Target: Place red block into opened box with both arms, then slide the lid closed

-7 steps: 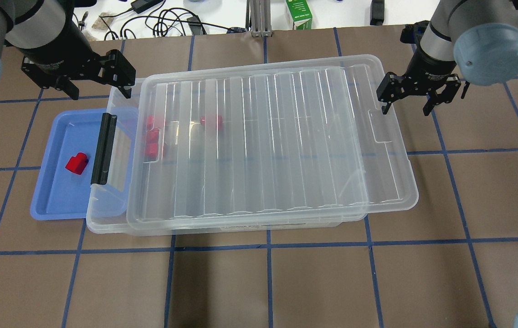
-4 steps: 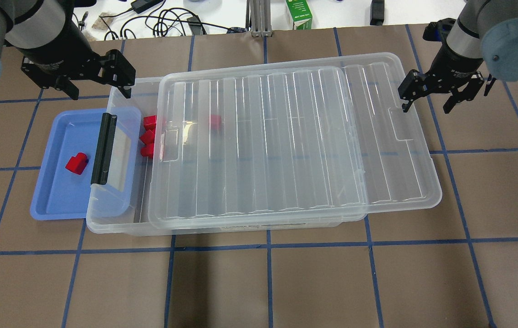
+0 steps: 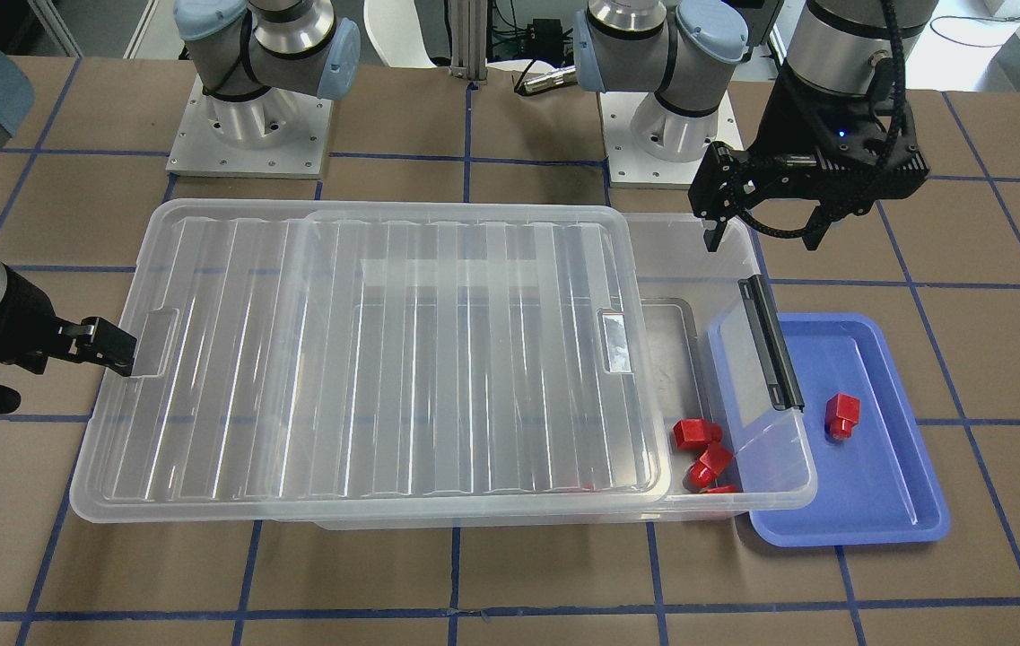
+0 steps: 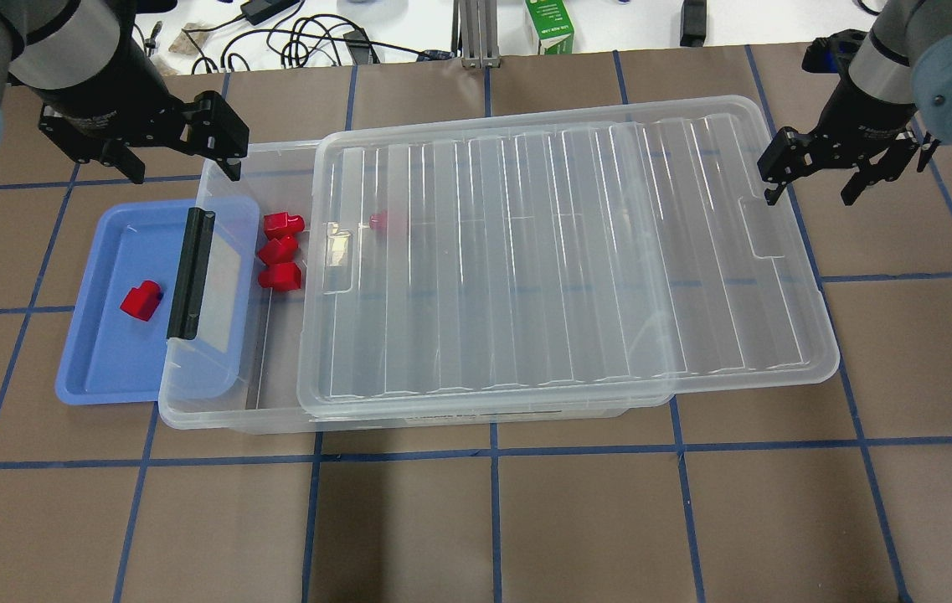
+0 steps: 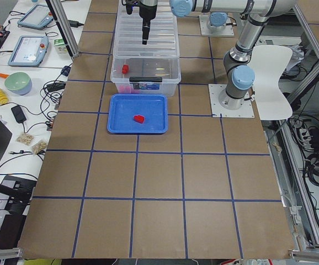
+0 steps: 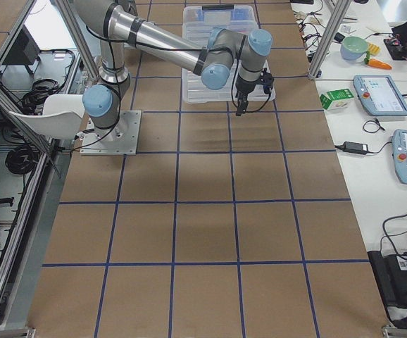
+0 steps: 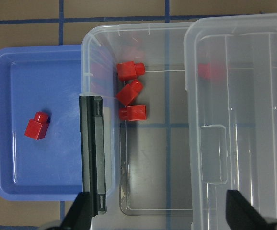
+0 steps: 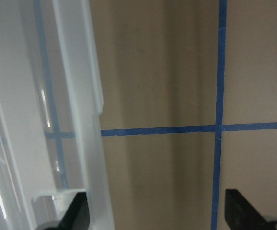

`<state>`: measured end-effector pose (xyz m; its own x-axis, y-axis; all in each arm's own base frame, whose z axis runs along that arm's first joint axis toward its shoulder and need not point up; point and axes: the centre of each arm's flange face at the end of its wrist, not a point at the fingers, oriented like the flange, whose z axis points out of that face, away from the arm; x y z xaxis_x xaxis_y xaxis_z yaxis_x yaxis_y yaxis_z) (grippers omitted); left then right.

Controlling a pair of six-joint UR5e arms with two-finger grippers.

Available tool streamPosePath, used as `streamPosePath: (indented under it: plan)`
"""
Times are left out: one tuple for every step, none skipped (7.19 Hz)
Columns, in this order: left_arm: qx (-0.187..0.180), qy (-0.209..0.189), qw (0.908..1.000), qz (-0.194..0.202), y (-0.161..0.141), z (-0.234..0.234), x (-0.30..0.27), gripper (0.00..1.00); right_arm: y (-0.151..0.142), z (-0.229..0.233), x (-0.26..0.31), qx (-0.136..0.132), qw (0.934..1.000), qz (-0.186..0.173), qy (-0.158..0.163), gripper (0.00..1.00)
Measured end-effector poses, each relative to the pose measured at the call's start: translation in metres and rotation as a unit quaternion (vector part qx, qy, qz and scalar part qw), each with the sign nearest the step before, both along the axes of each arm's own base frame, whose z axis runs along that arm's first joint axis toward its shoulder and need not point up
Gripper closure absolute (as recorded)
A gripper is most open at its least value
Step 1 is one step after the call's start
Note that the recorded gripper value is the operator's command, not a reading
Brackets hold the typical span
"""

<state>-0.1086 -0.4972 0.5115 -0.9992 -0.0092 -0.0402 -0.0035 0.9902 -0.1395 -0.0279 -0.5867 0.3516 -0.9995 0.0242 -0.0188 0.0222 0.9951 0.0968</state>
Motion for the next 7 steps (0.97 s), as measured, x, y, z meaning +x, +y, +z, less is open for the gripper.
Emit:
streamPosePath:
  plan:
    - [0.000, 0.000, 1.0000, 0.000, 0.000, 0.000, 0.000, 0.00, 0.001, 0.000, -0.011, 0.001, 1.0000, 0.001, -0.001, 0.00]
    - [0.000, 0.000, 1.0000, 0.000, 0.000, 0.000, 0.000, 0.00, 0.002, 0.000, -0.021, 0.001, 1.0000, -0.001, -0.003, 0.00]
    - [0.000, 0.000, 1.0000, 0.000, 0.000, 0.000, 0.000, 0.00, 0.002, 0.000, -0.027, 0.001, 1.0000, 0.003, -0.003, 0.00]
    - [0.000, 0.000, 1.0000, 0.000, 0.000, 0.000, 0.000, 0.00, 0.002, 0.000, -0.030, 0.000, 1.0000, 0.009, -0.003, 0.00]
    - [0.001, 0.001, 1.0000, 0.000, 0.000, -0.001, 0.000, 0.00, 0.003, 0.000, -0.031, 0.000, 0.9999, 0.014, -0.003, 0.00]
    - [0.000, 0.001, 1.0000, 0.000, 0.000, 0.000, 0.000, 0.00, 0.004, 0.001, -0.033, 0.001, 0.9999, 0.017, 0.003, 0.00]
    - [0.000, 0.000, 1.0000, 0.000, 0.000, 0.000, 0.000, 0.00, 0.005, 0.003, -0.035, 0.004, 0.9997, 0.018, 0.013, 0.00]
